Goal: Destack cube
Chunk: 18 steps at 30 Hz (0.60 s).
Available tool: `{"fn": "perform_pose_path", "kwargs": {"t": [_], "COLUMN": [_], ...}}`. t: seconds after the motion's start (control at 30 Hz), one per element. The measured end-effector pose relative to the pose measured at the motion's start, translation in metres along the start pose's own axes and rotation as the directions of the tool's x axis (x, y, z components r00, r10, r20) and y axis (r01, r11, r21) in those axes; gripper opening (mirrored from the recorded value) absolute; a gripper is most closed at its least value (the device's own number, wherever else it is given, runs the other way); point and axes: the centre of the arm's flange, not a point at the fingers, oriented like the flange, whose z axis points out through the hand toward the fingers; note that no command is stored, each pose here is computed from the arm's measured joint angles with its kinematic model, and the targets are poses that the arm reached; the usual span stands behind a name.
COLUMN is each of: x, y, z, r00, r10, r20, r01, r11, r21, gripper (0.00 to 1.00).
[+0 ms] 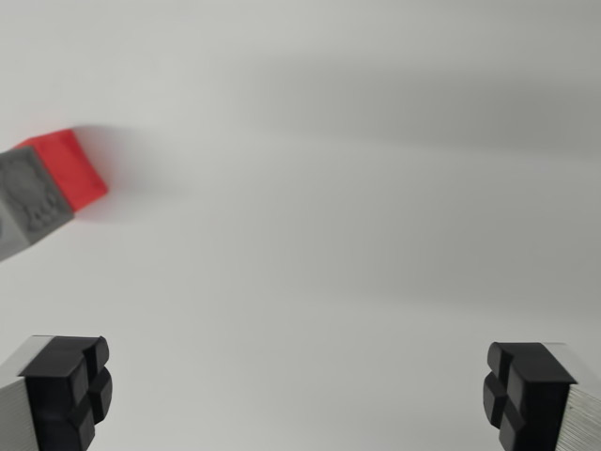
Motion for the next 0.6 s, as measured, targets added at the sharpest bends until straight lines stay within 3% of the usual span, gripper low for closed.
{"fn": "perform_pose_path", "kwargs": {"t": [0.37,0.6], "x": [-0.026,-0.044], "y": [-0.020,-0.034], "z": [0.018,0.032], "r00": [0.9969,0.9909], "r10": [-0.079,-0.134], "r20": [-0.0034,-0.0066], "r01": [0.079,0.134], "r11": [0.9969,0.9909], "r21": [0.0000,0.0006], "gripper": [1.00,1.00]}}
